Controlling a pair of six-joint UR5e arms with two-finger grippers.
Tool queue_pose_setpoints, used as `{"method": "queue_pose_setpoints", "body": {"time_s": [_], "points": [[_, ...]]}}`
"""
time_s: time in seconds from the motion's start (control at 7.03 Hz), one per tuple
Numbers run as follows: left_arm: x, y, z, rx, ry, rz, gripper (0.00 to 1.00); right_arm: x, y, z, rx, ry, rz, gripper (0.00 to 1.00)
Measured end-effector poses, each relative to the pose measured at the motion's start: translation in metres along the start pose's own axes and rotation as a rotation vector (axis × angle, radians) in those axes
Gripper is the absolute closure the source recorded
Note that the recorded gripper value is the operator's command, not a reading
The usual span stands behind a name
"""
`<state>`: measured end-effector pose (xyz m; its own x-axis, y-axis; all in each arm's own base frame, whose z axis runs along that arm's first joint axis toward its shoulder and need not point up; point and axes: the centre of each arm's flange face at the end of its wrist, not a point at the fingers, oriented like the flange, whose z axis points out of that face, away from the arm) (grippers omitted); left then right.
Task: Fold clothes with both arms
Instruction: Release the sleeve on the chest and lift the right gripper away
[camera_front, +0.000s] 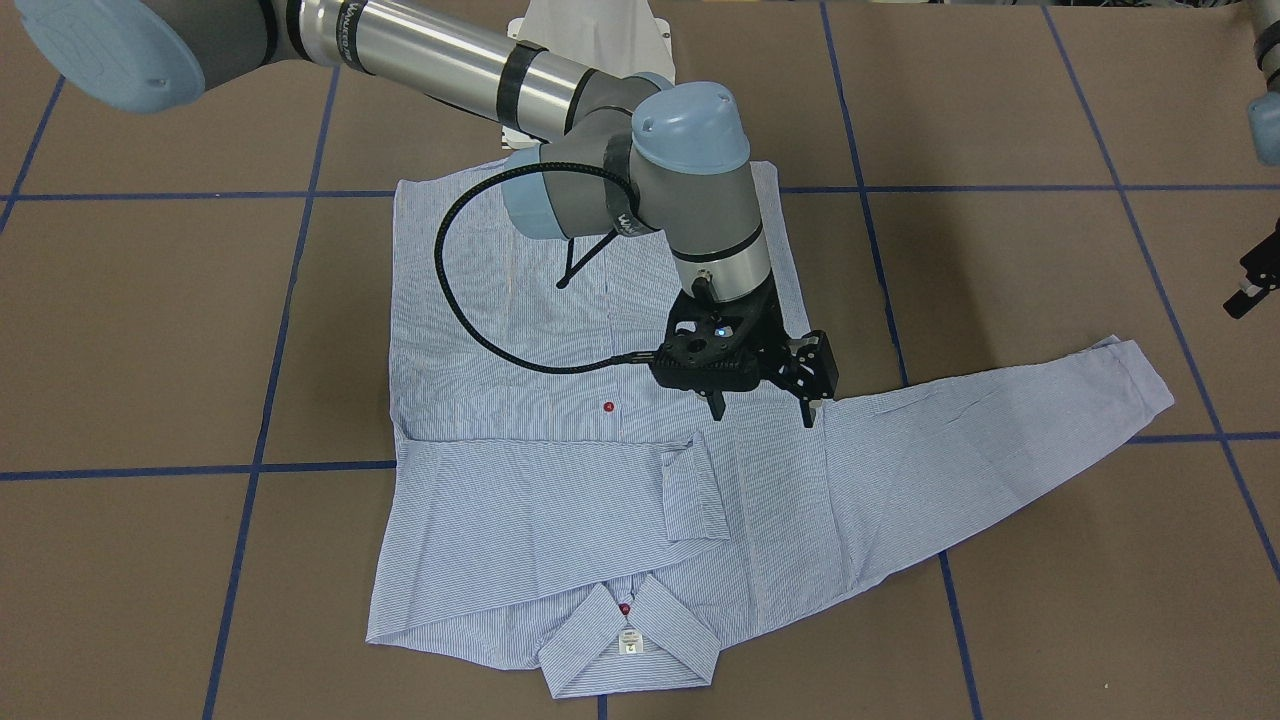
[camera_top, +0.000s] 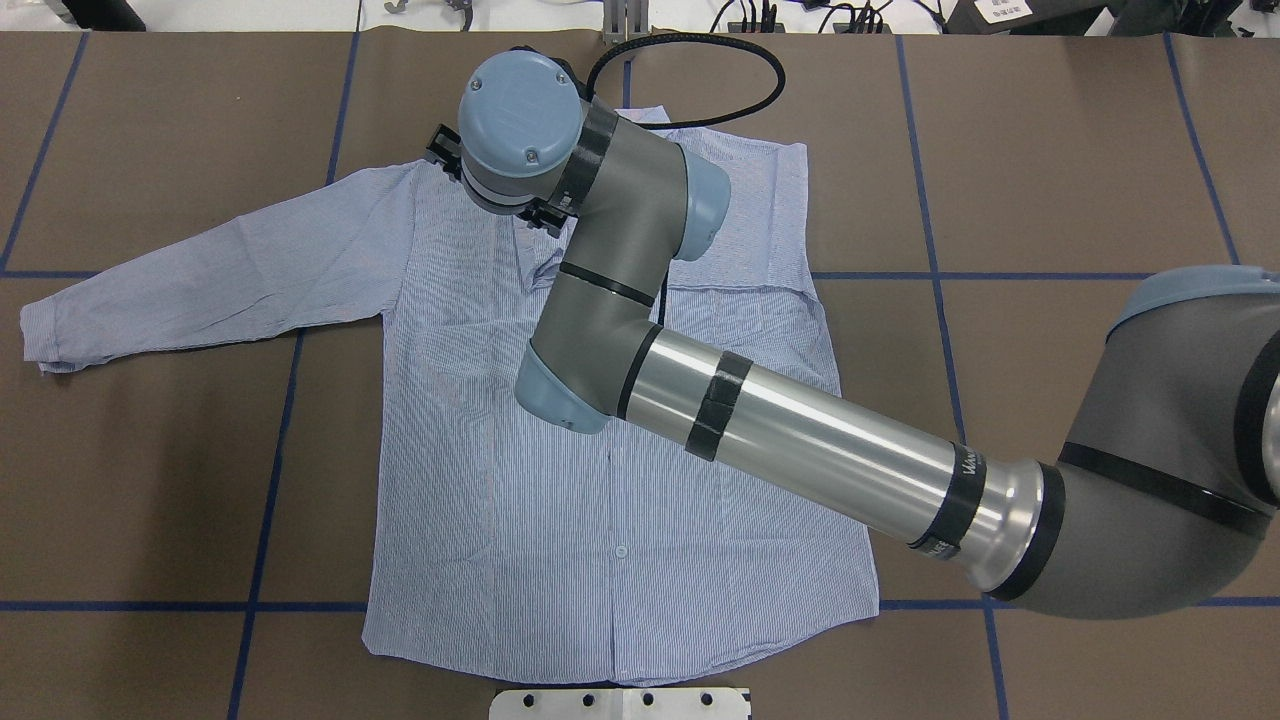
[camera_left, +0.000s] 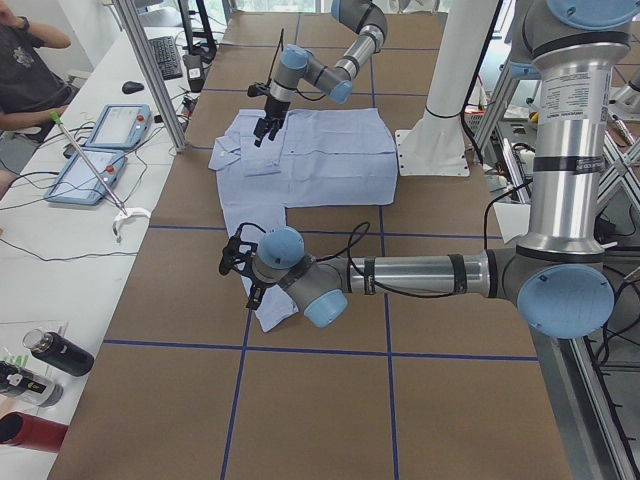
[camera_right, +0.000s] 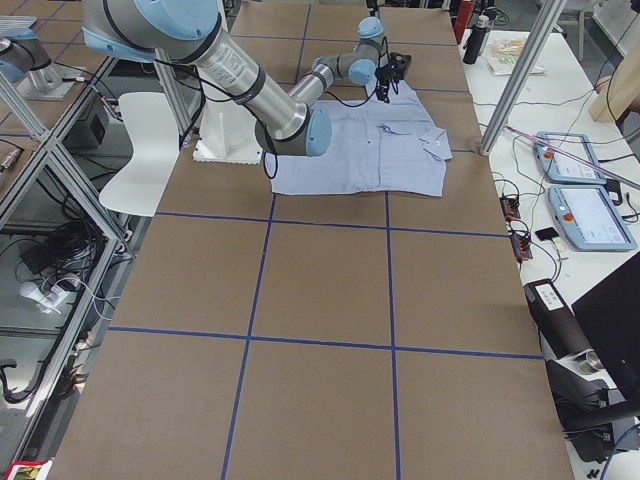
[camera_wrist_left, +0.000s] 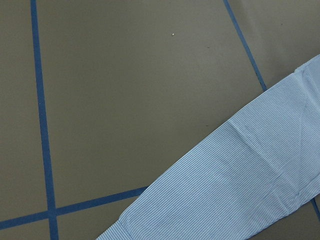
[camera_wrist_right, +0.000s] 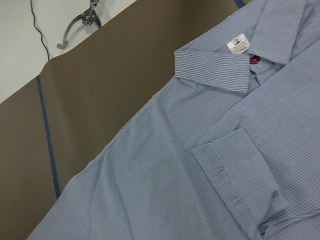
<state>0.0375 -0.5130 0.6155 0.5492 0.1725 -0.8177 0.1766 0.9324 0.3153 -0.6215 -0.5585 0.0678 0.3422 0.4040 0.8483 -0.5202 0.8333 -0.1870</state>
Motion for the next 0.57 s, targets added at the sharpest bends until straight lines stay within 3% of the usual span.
{"method": "queue_pose_setpoints", "body": {"time_s": [0.28,0.57], "points": [[-0.017,-0.011,0.044,-0.053,-0.032,-0.095,0.02,0.075,-0.035,-0.004,-0.031,0.069,0.034,0.0],[-0.017,-0.02,0.075,-0.073,-0.038,-0.193,0.05,0.124,-0.062,-0.018,-0.028,0.083,0.049,0.0]]}}
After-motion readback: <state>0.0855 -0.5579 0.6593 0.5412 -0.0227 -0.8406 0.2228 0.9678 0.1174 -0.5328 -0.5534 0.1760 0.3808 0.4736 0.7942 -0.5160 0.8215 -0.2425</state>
